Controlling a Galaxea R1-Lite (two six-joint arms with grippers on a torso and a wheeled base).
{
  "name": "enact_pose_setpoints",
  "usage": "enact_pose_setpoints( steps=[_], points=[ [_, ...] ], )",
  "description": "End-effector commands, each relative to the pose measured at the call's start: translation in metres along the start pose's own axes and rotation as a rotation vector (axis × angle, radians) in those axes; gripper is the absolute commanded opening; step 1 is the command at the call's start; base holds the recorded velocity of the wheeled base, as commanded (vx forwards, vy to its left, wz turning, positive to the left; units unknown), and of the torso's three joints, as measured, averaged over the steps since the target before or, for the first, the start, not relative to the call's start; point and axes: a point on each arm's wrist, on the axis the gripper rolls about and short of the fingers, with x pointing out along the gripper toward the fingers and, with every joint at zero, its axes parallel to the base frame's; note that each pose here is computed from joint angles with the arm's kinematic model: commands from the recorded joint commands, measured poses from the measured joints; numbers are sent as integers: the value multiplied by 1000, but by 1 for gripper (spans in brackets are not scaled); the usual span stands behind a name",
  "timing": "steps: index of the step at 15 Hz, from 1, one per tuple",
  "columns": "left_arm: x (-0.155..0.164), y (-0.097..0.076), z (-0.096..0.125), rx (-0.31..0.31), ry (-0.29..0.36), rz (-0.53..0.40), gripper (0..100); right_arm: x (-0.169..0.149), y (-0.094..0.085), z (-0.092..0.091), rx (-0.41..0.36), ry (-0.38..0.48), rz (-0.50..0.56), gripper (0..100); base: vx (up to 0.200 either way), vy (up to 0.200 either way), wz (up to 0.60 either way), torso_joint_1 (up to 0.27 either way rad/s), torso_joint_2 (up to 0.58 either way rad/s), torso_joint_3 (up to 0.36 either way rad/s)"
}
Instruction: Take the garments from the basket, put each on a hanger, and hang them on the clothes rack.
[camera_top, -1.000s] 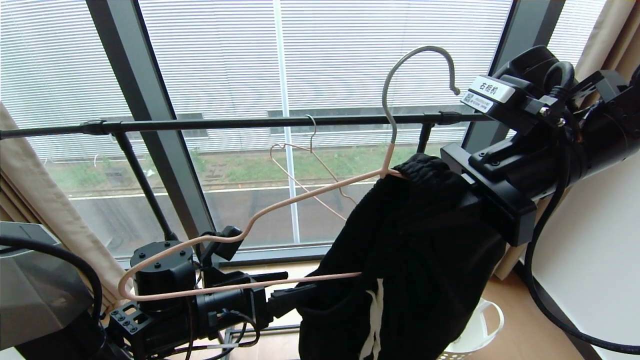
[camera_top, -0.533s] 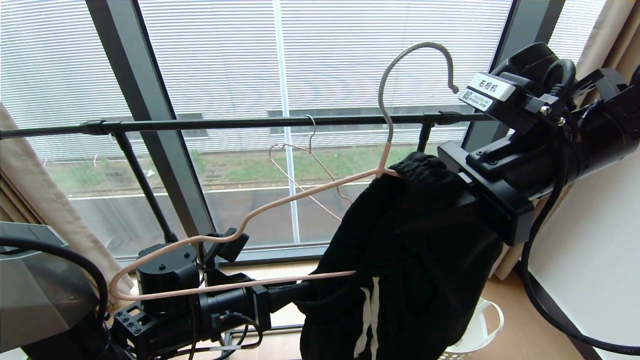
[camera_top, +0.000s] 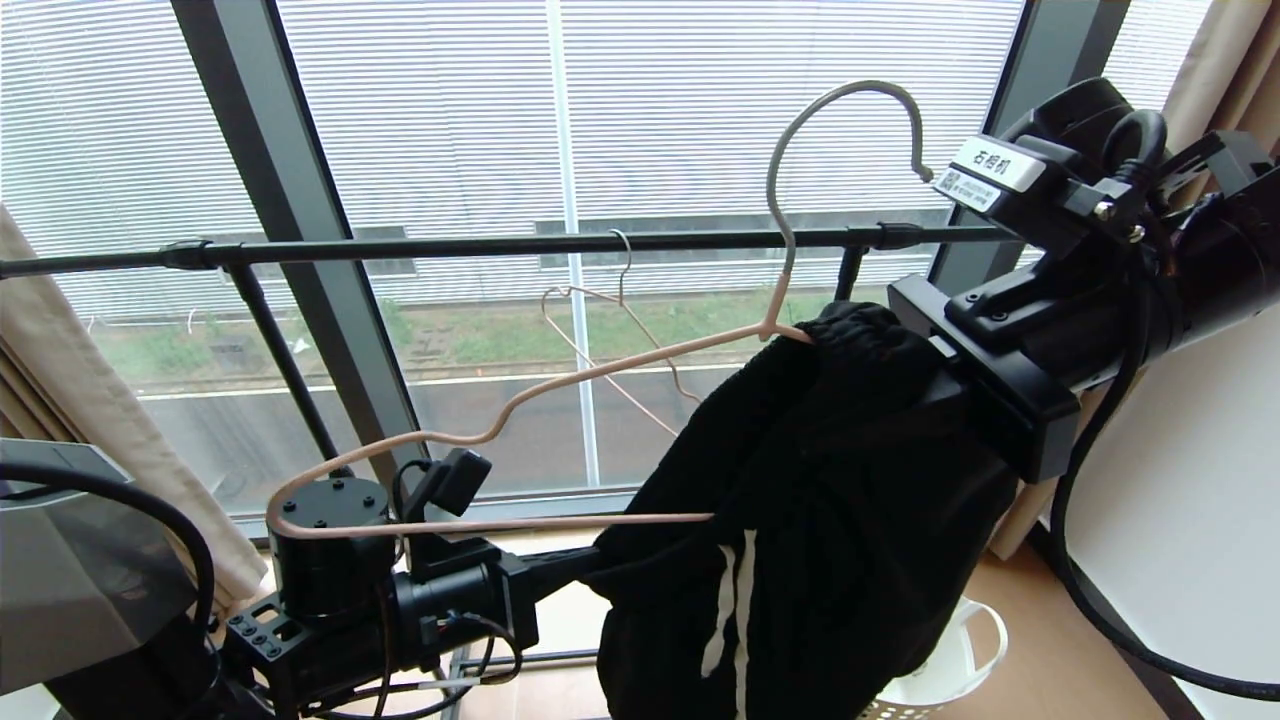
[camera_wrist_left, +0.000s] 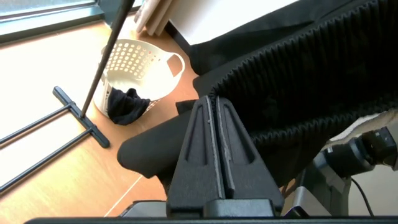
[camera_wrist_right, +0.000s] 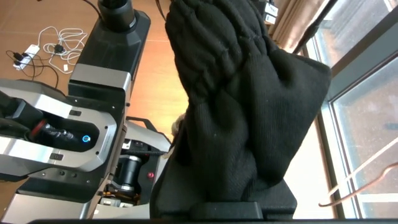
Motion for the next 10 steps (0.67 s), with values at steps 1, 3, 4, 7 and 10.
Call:
enact_pose_setpoints(
  steps=[1, 3, 4, 7, 10],
  points=[
    [-3, 9, 7, -3, -29, 28, 0, -15, -1, -2, 6, -5, -48, 0, 0, 0, 0, 0, 0, 0],
    [-6, 14, 11, -5, -50, 48, 0, -22, -3, -7, 25, 0, -73, 0, 0, 0, 0, 0, 0, 0],
    [-8, 18, 16, -3, -69, 61, 0, -25, -4, -11, 37, 2, -87, 0, 0, 0, 0, 0, 0, 0],
    [-11, 23, 20, -3, -90, 78, 0, -26, -8, -26, 57, 11, -115, 0, 0, 0, 0, 0, 0, 0],
    [-14, 27, 25, 1, -111, 91, 0, -28, -10, -37, 87, 24, -129, 0, 0, 0, 0, 0, 0, 0]
  ],
)
